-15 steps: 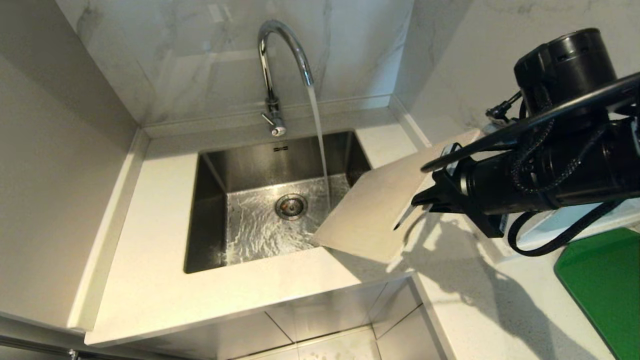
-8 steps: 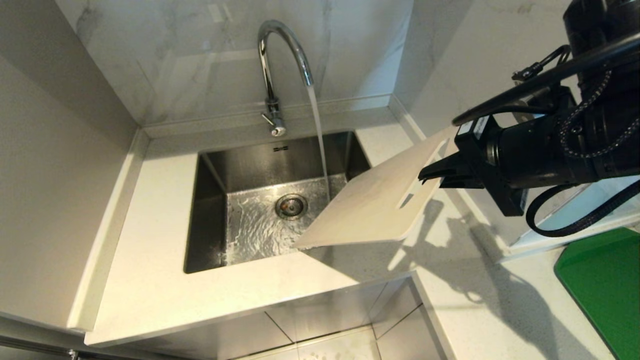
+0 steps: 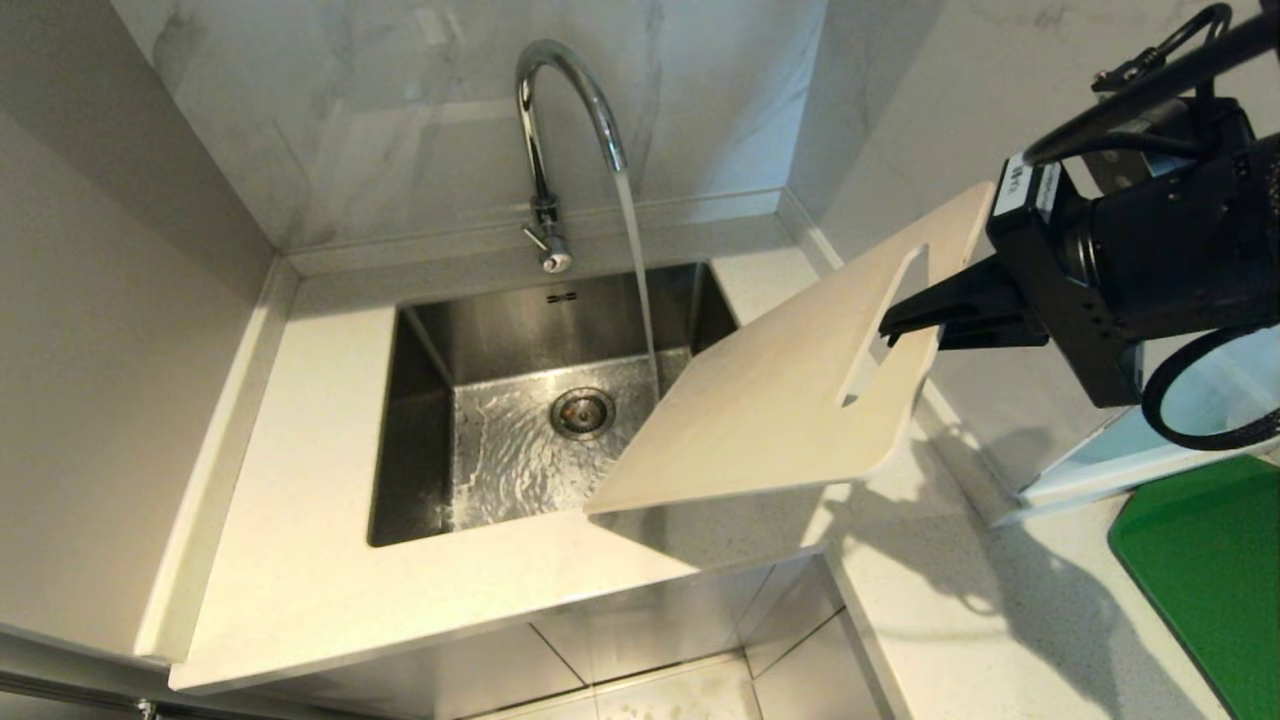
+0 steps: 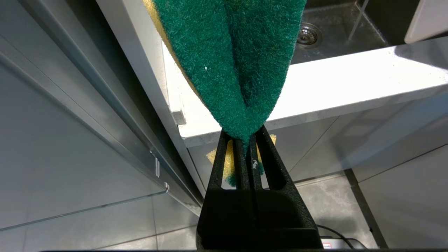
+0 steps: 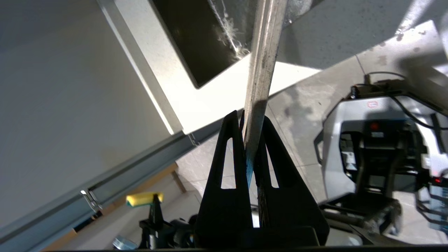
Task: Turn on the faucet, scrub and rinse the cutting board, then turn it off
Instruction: Pick up the cutting board
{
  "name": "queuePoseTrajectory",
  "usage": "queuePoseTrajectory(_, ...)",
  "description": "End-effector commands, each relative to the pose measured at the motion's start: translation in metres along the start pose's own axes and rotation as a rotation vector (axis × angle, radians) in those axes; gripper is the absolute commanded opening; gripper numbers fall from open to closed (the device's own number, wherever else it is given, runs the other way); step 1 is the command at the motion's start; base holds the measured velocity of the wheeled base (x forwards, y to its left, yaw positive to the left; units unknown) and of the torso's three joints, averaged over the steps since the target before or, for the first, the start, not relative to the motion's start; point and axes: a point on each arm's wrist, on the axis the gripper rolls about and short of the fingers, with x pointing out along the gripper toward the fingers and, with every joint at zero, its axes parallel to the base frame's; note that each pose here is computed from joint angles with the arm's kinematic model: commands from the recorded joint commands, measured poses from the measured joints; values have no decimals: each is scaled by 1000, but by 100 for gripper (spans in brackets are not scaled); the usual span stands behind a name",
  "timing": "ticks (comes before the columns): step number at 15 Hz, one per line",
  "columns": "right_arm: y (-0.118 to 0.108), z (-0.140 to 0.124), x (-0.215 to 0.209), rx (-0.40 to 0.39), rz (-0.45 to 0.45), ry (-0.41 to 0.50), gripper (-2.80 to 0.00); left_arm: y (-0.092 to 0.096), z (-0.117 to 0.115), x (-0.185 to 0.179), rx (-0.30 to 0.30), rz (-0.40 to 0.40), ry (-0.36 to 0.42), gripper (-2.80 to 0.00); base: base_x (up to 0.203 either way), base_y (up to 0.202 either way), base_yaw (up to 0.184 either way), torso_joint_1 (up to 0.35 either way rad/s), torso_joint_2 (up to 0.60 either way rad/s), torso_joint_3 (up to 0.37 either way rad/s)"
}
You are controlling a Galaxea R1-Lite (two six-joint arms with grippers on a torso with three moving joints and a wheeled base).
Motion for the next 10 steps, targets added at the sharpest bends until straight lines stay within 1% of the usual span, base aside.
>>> queuePoseTrajectory(1,5,0,-10,-26,11,-7,-280,0,0,0,0,0,0,-280,0,0,0,0,0,0)
queuePoseTrajectory(3,10,1,-20,-53,15,-12,-280,0,0,0,0,0,0,-280,0,0,0,0,0,0)
queuePoseTrajectory(7,22,-4,-60,-136,53,-59,-280,0,0,0,0,0,0,-280,0,0,0,0,0,0)
queuePoseTrajectory(10,20,-12,-75,-136,49,-53,-280,0,0,0,0,0,0,-280,0,0,0,0,0,0)
